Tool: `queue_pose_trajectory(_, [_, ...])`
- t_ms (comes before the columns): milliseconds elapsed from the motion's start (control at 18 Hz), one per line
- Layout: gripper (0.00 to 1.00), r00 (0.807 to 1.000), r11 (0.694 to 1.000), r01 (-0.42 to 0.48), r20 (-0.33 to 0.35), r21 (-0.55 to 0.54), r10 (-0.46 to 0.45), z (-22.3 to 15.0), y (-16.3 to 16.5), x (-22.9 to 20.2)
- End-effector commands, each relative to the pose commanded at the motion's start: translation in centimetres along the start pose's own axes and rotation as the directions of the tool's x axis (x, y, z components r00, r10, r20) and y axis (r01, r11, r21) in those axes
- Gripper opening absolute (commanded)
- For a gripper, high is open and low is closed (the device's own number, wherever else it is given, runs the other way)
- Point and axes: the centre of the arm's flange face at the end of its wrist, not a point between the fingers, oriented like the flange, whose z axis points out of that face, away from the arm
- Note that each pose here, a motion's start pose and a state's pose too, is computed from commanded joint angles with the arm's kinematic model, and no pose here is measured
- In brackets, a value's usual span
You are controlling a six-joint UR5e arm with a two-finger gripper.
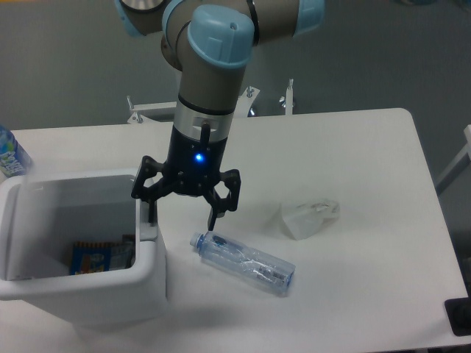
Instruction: Open the trash can
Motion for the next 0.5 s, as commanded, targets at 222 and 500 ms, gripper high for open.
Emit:
queue_pose_trajectory(222, [1.00, 1.000, 0.999, -0.002, 0.012, 0.052, 0.002, -2.6, -1.5, 0.5])
queue_pose_trajectory(500, [1.00, 0.977, 0.984, -0.009, 0.210, 0.176, -0.028, -10.8, -4.6, -6.9])
